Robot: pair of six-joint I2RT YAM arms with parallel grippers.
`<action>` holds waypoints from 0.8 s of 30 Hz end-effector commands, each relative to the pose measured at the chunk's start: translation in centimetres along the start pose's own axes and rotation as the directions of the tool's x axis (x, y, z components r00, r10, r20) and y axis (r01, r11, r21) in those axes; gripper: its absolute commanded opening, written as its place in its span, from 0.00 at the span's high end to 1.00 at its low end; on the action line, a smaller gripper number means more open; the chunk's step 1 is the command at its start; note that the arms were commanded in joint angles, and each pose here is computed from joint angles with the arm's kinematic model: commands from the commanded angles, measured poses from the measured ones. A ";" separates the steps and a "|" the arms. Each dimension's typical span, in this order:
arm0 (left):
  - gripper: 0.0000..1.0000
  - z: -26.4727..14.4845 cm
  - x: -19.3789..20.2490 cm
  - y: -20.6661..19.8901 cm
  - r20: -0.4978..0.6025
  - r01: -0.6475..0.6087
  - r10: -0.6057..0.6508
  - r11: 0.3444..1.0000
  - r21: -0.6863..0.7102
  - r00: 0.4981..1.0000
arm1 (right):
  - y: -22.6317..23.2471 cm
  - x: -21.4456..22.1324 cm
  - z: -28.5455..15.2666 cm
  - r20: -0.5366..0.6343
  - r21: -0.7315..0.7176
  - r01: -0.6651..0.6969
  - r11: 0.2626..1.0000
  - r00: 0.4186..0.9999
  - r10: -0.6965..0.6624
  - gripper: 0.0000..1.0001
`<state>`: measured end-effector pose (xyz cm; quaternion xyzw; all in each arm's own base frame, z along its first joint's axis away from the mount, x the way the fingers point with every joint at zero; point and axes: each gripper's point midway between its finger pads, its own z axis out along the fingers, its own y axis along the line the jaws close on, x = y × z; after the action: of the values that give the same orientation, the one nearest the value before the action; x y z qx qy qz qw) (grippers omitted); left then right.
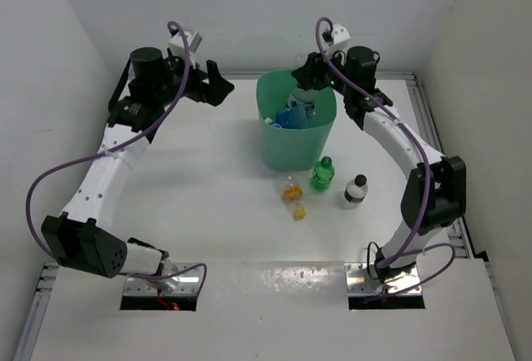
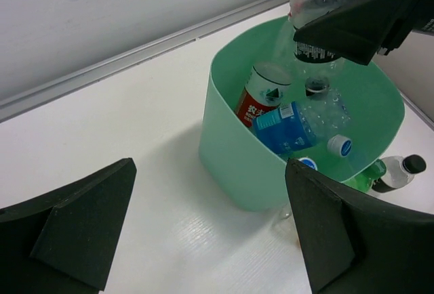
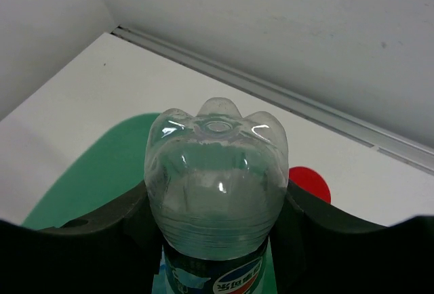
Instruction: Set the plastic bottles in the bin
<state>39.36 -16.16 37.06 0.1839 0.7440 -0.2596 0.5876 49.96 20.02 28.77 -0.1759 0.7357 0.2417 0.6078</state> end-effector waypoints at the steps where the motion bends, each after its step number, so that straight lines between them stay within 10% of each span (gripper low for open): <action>1: 0.01 -1.2 -1.7 0.0 0.060 -0.039 0.039 0.999 -0.007 0.997 | 1.3 -6.0 -1.4 0.203 -0.010 0.090 0.996 0.976 -0.086 0.82; 3: 0.01 -1.2 -1.7 0.0 0.060 -0.039 0.039 0.999 -0.007 0.997 | 1.4 -6.0 -1.9 0.207 -0.013 0.092 0.996 0.975 -0.087 0.61; 4: 0.01 -1.3 -1.8 0.4 0.061 -0.037 0.038 0.999 -0.016 0.997 | 1.9 -5.9 -2.0 0.206 -0.024 0.094 0.995 0.975 -0.087 0.24; 6: 0.01 -1.2 -1.4 0.5 0.053 -0.033 0.034 0.999 -0.017 0.998 | 2.4 -6.6 -2.6 0.215 -0.029 0.098 0.995 0.972 -0.090 0.03; 15: 0.01 -2.7 3.5 -6.6 -0.022 -0.288 0.312 0.901 0.325 0.950 | 4.2 -16.0 -8.9 0.344 0.009 0.095 0.995 0.935 -0.092 0.00; 19: 0.03 -5.1 8.4 -12.4 0.069 -0.517 0.579 0.660 0.545 0.812 | 1.9 -15.4 -12.2 0.275 0.076 0.047 0.996 0.959 -0.066 0.03; 24: 0.17 -6.7 17.5 -18.1 0.248 -0.685 0.852 0.165 0.710 0.462 | -1.9 -6.9 -16.9 -0.012 0.197 -0.082 0.977 0.996 0.086 0.06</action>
<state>22.80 -26.71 28.73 0.6436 0.5445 -0.2454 0.4786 40.53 10.10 44.72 -0.1185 0.6739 0.1887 0.7044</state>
